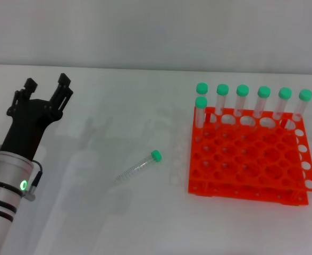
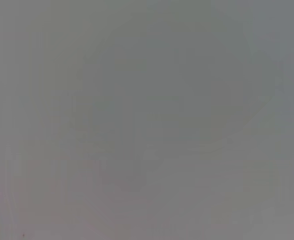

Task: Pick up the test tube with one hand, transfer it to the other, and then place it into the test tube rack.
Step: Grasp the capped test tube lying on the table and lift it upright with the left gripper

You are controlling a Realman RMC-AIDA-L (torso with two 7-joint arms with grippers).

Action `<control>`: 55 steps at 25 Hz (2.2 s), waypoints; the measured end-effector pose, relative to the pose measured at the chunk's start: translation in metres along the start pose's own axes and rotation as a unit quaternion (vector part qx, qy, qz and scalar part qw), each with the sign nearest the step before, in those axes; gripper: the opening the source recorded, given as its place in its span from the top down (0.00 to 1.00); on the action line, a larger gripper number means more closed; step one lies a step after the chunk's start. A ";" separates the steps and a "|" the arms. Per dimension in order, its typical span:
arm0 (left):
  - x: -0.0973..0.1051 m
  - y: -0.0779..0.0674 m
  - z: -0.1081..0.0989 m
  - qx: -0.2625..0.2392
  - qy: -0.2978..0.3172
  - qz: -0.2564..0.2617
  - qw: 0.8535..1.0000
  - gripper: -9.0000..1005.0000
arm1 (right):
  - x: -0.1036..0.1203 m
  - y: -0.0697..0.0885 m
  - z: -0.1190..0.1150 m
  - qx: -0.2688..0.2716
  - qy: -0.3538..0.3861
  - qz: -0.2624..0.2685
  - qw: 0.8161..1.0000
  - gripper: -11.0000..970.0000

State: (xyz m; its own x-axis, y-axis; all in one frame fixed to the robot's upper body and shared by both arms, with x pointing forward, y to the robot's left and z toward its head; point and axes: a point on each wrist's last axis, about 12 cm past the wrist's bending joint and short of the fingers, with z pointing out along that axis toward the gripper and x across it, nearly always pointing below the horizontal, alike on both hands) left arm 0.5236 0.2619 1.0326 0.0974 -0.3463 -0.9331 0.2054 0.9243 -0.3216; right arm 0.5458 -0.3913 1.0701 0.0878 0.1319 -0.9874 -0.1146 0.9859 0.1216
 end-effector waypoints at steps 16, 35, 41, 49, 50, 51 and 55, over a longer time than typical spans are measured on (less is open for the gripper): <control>0.005 0.008 0.015 -0.013 0.053 -0.056 0.997 0.13 | 0.002 -0.002 -0.001 0.010 0.006 0.002 1.000 0.13; -0.101 0.038 0.100 0.251 0.301 -0.099 0.915 0.13 | -0.004 -0.003 0.004 0.011 -0.007 0.004 1.000 0.13; -0.125 0.018 0.124 0.262 0.442 -0.064 0.855 0.13 | -0.006 -0.002 0.007 0.008 -0.009 0.002 1.000 0.13; -0.127 -0.020 0.150 0.216 0.603 0.024 0.767 0.13 | -0.006 -0.002 0.008 0.008 -0.009 0.001 1.000 0.13; -0.127 -0.026 0.153 0.211 0.614 0.036 0.759 0.13 | -0.006 -0.002 0.008 0.008 -0.009 0.001 1.000 0.13; -0.126 -0.032 0.155 0.209 0.623 0.046 0.752 0.13 | -0.006 -0.002 0.008 0.008 -0.009 0.001 1.000 0.13; -0.116 -0.064 0.165 0.198 0.663 0.099 0.715 0.13 | -0.005 -0.001 0.008 0.008 -0.008 0.002 1.000 0.13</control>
State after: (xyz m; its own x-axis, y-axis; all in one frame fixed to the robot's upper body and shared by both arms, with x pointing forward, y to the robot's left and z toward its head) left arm 0.6599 0.2167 1.1884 -0.7922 0.4837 -0.3721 0.6009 0.7249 -0.3369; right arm 0.5534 -0.3925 1.0760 0.1039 0.1371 -0.9851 -0.0982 0.9870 0.1270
